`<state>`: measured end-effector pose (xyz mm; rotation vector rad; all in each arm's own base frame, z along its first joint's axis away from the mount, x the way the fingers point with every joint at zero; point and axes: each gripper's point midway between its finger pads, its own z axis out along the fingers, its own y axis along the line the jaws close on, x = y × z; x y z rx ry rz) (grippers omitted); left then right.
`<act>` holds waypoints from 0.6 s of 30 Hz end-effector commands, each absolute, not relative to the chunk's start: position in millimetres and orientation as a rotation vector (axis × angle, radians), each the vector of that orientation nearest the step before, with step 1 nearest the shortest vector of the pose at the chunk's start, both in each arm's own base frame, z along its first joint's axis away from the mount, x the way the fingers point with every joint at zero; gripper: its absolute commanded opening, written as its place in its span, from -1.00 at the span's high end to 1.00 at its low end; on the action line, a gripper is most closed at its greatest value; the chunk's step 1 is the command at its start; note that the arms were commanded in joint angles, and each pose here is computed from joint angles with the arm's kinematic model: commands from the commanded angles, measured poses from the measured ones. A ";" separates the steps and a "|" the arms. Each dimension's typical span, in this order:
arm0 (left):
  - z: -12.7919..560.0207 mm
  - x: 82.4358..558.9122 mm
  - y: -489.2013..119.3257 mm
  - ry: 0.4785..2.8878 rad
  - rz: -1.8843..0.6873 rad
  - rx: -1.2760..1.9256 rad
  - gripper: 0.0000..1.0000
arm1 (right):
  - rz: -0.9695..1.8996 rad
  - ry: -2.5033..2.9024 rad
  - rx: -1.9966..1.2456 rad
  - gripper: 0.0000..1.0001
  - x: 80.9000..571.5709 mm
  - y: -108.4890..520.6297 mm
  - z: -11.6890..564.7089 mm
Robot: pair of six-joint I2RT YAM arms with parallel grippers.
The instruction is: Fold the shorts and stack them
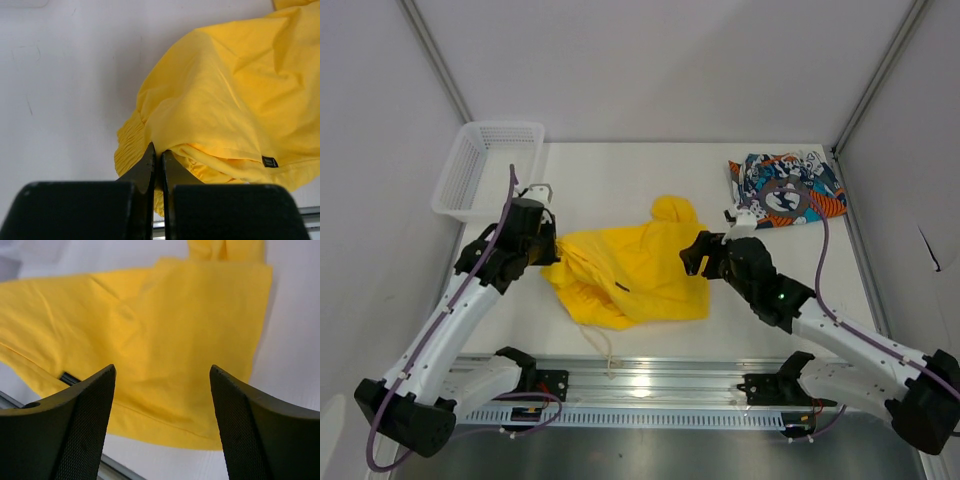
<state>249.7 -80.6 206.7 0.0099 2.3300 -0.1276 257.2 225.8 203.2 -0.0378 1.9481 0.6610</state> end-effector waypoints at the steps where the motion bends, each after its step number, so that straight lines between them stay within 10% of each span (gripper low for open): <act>1: 207.8 261.1 -68.9 2.320 -0.093 -0.007 1.00 | 0.588 2.182 -0.060 -0.53 247.0 216.8 147.0; 18: 184.6 269.1 -16.9 2.313 -0.022 -0.288 1.00 | 0.559 2.241 -0.494 -0.56 185.1 243.2 88.8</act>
